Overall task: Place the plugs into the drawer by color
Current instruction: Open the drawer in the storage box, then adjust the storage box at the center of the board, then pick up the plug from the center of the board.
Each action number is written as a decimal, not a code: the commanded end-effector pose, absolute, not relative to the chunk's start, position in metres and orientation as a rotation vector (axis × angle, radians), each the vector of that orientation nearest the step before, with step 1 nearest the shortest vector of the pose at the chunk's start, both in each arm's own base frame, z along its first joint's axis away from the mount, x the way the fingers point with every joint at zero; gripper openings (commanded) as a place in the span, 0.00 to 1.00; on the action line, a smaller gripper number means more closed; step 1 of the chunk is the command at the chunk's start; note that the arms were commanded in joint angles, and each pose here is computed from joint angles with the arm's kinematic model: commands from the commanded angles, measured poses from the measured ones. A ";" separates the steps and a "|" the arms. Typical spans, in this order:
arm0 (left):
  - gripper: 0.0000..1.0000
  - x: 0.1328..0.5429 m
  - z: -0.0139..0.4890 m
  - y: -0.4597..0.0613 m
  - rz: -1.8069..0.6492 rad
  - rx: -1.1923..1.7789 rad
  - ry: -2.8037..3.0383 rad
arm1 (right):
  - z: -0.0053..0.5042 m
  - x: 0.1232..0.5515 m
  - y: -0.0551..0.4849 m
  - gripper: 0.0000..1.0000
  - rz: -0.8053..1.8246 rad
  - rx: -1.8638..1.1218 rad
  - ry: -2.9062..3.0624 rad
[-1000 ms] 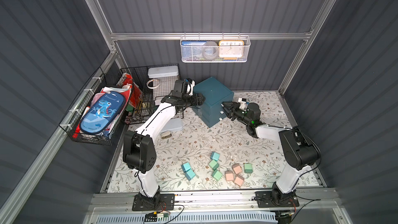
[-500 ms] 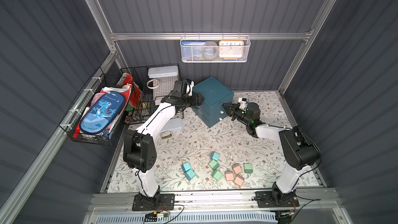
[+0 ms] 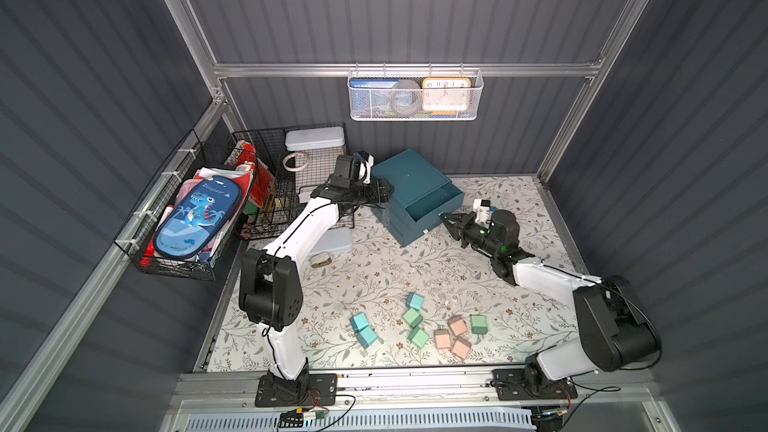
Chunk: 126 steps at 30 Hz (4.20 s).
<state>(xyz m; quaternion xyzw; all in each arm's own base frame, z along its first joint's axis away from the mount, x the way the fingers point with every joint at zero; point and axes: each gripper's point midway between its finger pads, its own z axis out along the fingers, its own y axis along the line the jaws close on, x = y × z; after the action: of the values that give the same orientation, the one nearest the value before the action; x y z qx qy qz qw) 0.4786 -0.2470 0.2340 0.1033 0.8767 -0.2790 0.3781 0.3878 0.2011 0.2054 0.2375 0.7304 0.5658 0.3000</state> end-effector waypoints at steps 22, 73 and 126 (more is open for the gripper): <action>0.80 0.481 0.218 -0.243 -0.678 0.277 2.274 | 0.196 0.313 0.206 0.33 1.326 0.422 2.210; 0.99 0.536 0.213 -0.321 -0.997 0.265 2.204 | 0.259 0.504 0.168 0.73 1.006 0.014 2.166; 0.99 0.441 0.274 -0.230 -0.692 0.333 2.166 | 0.039 0.184 0.284 0.47 0.729 -0.424 2.727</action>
<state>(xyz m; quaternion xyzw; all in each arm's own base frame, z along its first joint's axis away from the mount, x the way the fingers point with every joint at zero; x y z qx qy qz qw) 0.4417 -0.2311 0.2772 0.1218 0.8616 -0.2760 0.4081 0.1833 0.2763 0.0375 -0.1471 0.9496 0.2378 0.1418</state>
